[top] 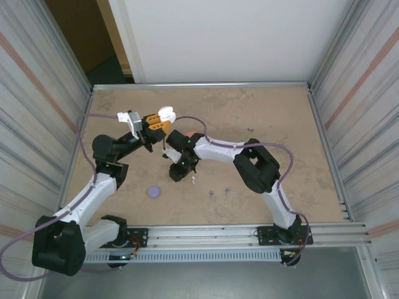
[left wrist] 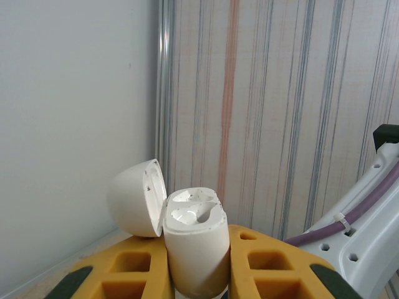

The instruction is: Insert the wireless bluetooth earbuds into the charging case

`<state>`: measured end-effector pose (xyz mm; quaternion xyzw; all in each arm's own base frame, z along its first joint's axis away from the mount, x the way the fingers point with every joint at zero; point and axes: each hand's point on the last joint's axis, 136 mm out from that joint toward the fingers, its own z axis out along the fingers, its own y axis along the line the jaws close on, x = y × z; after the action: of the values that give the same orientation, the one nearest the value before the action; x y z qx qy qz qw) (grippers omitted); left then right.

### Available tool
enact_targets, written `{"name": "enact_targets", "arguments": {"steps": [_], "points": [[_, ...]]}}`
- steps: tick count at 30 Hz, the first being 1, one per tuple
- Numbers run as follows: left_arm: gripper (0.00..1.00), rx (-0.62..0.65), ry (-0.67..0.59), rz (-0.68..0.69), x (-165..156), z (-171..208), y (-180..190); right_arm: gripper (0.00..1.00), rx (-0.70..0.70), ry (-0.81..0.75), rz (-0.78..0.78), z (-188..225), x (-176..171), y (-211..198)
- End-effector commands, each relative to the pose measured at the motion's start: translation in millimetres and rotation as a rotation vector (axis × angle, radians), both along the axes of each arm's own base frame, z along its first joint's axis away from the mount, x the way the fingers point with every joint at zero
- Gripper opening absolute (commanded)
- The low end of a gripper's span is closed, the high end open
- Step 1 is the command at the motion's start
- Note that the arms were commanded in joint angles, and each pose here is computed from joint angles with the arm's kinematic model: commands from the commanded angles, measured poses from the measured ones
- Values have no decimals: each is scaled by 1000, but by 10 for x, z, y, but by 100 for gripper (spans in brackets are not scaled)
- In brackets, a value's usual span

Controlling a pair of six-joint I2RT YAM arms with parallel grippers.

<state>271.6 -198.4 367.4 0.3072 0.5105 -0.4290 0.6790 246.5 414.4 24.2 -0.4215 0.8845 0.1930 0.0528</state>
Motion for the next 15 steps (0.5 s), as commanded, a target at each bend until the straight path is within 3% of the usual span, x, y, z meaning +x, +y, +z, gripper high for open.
{"name": "enact_targets", "arguments": {"steps": [1, 15], "points": [[0, -6, -39, 2, -35, 61, 27, 38, -44, 1, 35, -79, -58, -18], [0, -6, -36, 0, -37, 57, 20, 28, -96, 17, 70, -194, -162, -53]]}}
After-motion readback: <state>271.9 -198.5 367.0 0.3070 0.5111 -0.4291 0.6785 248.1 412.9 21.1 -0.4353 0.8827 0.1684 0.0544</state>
